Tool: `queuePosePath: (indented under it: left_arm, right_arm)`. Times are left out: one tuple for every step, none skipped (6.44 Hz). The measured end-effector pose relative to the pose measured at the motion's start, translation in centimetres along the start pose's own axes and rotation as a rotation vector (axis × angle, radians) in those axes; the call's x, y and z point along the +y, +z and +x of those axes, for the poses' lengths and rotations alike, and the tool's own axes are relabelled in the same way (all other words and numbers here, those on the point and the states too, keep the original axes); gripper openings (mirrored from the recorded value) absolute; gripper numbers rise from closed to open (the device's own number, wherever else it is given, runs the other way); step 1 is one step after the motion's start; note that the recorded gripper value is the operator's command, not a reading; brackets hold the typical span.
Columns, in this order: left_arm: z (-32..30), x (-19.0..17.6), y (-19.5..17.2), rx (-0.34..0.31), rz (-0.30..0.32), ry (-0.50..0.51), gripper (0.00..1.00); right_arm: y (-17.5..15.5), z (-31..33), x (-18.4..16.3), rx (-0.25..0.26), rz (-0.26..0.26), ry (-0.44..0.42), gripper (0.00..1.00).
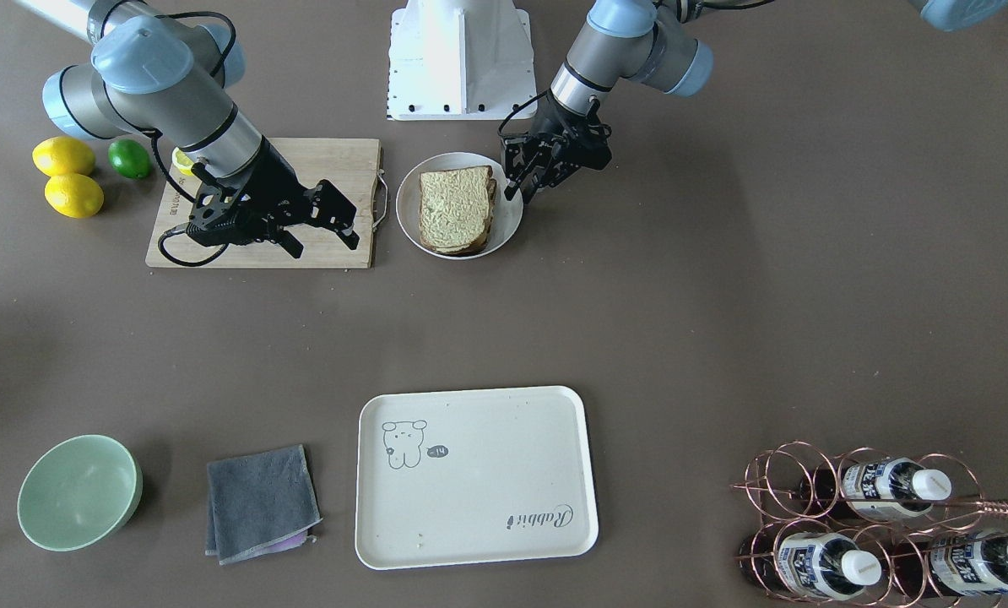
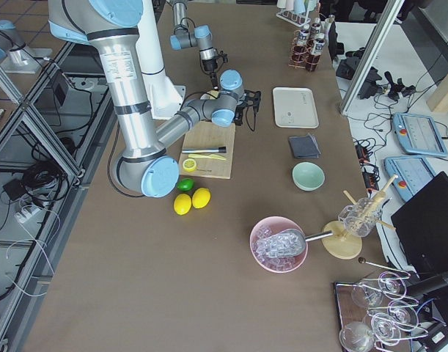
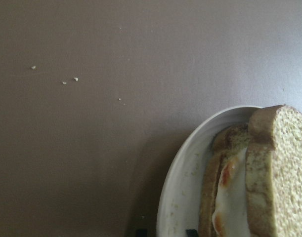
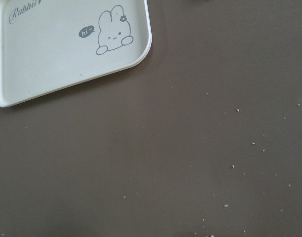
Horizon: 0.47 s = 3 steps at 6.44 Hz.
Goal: Make sandwich and place on tray
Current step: 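Move the left gripper to the plate rim while the right gripper withdraws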
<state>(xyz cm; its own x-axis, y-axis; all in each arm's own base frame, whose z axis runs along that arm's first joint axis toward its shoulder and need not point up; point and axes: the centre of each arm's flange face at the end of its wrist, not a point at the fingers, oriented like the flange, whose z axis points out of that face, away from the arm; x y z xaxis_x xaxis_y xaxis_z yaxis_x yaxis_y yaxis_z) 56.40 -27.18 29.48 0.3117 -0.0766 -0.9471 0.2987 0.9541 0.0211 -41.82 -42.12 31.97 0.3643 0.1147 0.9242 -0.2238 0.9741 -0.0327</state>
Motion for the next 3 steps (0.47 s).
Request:
queuePosePath:
  left_arm:
    - [-0.02, -0.01, 0.18, -0.002, 0.002, 0.0, 0.06]
    - [-0.01, -0.14, 0.16, 0.0, 0.004, -0.001, 0.0]
    - [0.04, -0.32, 0.06, 0.005, 0.007, -0.002, 0.0]
  right_arm:
    - [0.12, 0.07, -0.02, 0.002, 0.0, 0.001, 0.99]
    - [0.15, 0.03, -0.03, 0.002, 0.0, 0.001, 0.99]
    - [0.14, -0.13, 0.01, 0.0, 0.0, 0.0, 0.99]
